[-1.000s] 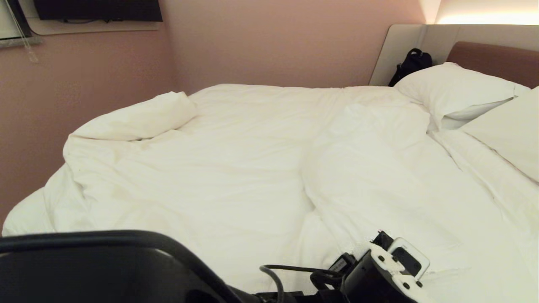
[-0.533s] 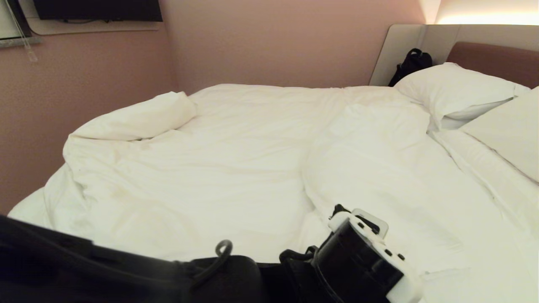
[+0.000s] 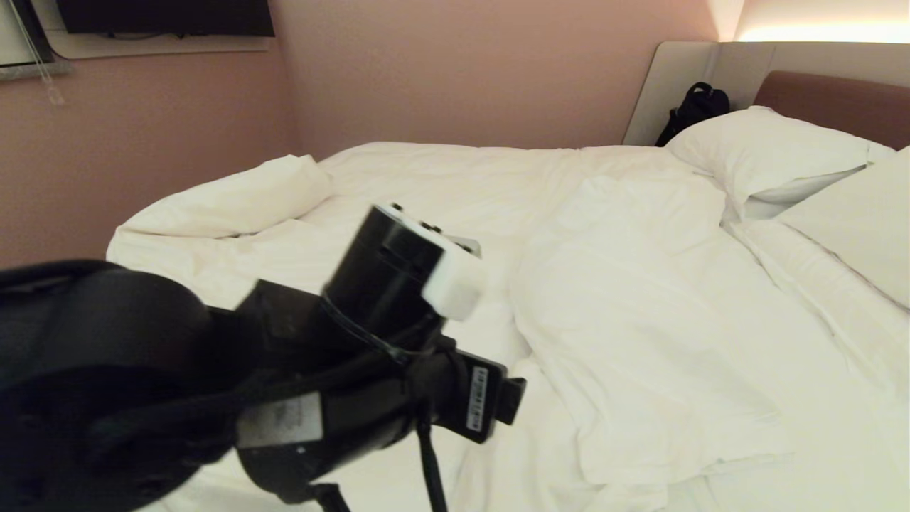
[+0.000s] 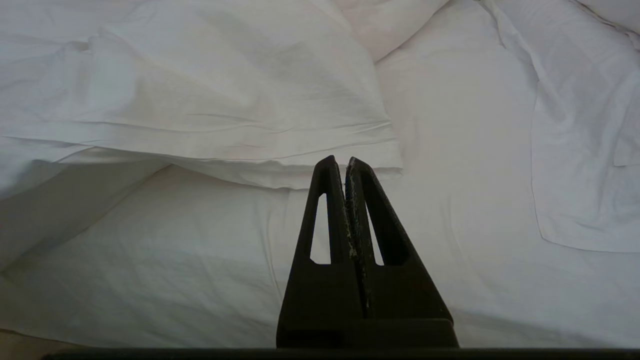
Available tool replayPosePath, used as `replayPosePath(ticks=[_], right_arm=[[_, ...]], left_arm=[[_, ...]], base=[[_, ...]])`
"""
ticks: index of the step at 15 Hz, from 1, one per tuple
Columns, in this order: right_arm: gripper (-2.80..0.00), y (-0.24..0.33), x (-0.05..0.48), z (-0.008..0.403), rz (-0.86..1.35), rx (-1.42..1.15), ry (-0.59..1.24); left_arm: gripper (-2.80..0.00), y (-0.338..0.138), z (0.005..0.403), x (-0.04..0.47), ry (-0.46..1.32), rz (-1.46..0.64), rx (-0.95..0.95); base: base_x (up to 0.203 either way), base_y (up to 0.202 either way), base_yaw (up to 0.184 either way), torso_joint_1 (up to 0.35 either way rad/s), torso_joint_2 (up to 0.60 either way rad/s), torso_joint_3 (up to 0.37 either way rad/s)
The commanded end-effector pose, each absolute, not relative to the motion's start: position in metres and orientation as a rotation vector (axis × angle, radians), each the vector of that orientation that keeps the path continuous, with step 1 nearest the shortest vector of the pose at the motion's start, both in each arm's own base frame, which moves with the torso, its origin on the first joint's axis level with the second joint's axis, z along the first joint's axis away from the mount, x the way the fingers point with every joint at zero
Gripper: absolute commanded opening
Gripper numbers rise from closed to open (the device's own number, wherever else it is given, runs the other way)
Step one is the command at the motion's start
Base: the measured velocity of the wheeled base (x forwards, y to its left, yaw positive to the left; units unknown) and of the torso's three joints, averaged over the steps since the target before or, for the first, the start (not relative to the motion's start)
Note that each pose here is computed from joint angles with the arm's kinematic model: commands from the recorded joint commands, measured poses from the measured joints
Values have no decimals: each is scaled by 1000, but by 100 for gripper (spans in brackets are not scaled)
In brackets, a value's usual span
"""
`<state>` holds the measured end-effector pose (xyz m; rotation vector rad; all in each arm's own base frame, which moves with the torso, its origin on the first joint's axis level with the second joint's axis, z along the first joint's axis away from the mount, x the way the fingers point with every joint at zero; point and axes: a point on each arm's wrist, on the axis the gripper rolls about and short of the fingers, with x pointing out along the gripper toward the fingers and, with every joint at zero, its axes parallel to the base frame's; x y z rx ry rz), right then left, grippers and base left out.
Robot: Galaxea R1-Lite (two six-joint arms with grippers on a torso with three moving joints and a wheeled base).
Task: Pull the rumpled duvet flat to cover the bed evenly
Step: Flatten the corners of the folded blanket
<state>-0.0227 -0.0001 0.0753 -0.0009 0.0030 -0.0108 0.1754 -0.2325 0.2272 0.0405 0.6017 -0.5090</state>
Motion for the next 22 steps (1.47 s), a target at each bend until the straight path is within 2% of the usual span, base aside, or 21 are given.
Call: replayPosePath(ticks=[1, 5, 9, 17, 22], right_arm=[[-280, 0, -23, 75, -11, -2, 3], [-280, 0, -23, 75, -11, -2, 3], [-280, 0, -23, 75, -11, 0, 3], [-280, 0, -23, 75, -11, -2, 3], [-280, 0, -23, 75, -11, 0, 3]], left_arm=[[0, -197, 255, 171, 534, -459, -29], [0, -124, 276, 157, 504, -290, -79], [0, -67, 273, 126, 451, -154, -75], [0, -32, 270, 71, 339, -141, -84], [0, -15, 259, 47, 317, -9, -24]], base=[[0, 0, 0, 0, 0, 0], [0, 0, 0, 0, 0, 0], [0, 0, 0, 0, 0, 0], [0, 0, 0, 0, 0, 0], [0, 0, 0, 0, 0, 0]])
